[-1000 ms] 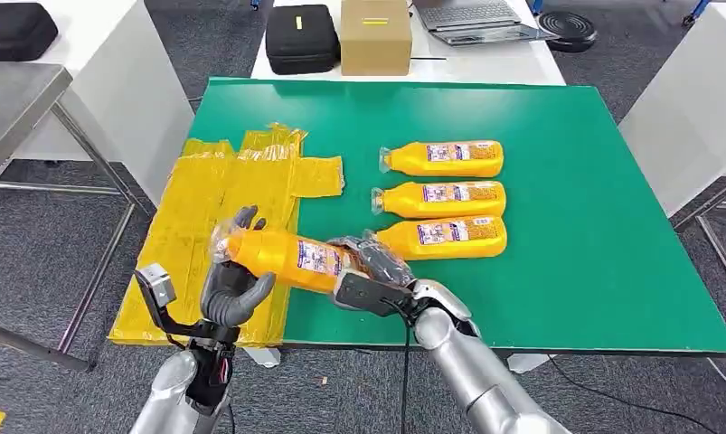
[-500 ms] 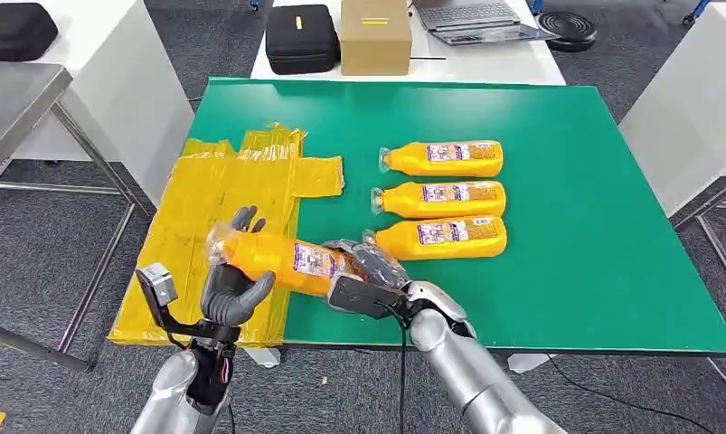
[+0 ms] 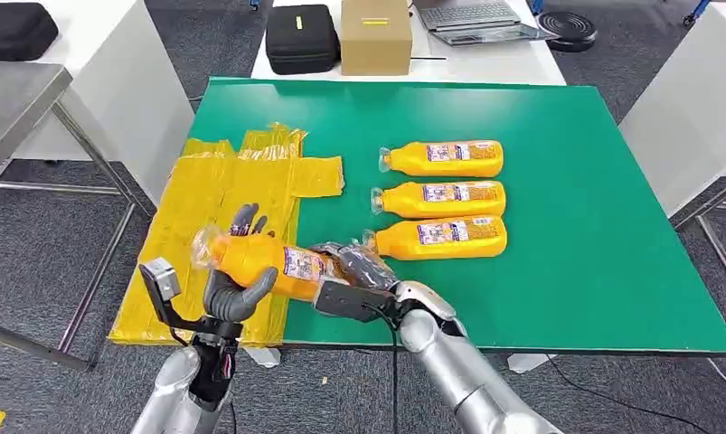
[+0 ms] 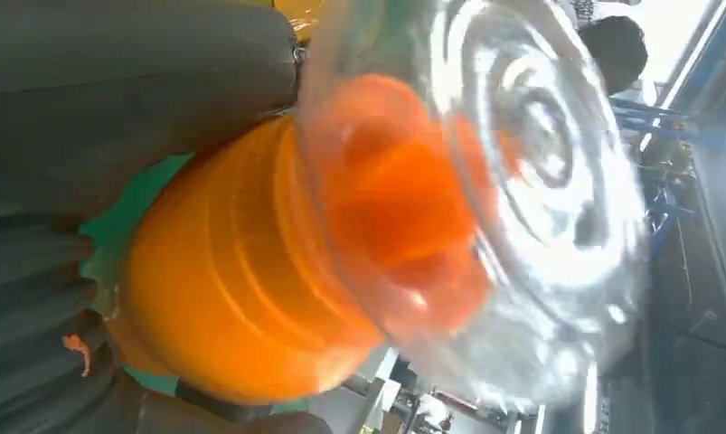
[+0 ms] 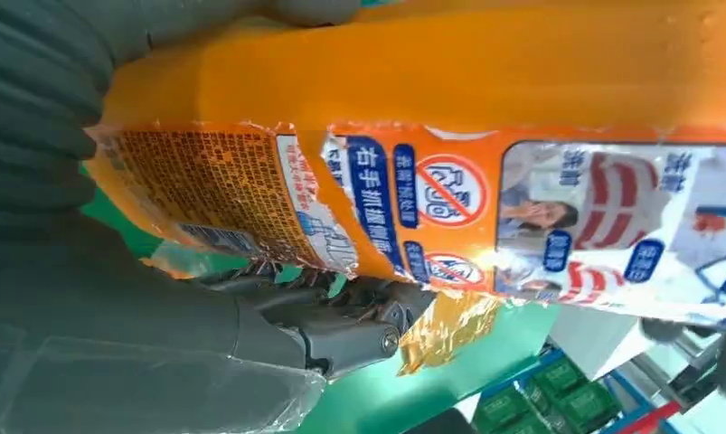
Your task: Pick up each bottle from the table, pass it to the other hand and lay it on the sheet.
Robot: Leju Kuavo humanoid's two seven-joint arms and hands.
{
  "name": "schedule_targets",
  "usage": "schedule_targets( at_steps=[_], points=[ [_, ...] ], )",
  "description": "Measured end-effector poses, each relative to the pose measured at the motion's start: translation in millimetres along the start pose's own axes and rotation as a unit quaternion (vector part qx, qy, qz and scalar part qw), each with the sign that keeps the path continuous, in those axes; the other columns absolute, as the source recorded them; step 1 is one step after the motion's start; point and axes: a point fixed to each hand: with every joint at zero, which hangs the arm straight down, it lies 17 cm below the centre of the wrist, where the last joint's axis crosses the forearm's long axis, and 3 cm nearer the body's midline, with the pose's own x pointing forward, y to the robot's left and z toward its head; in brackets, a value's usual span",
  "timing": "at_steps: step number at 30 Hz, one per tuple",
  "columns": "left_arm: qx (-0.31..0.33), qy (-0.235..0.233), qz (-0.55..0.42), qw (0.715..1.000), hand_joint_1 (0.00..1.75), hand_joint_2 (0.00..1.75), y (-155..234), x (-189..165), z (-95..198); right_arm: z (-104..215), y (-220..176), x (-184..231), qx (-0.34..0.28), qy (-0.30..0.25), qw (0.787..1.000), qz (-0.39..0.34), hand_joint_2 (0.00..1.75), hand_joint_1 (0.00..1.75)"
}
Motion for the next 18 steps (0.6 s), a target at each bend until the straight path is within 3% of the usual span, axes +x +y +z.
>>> schedule_targets(
  at_steps=[18],
  points=[
    [0.003,0.002,-0.001,1.0,0.0,1.75,2.2,-0.1,-2.8,-2.5,13.2,-5.4,0.031,0.011,0.999,0.015,1.75,1.75]
  ],
)
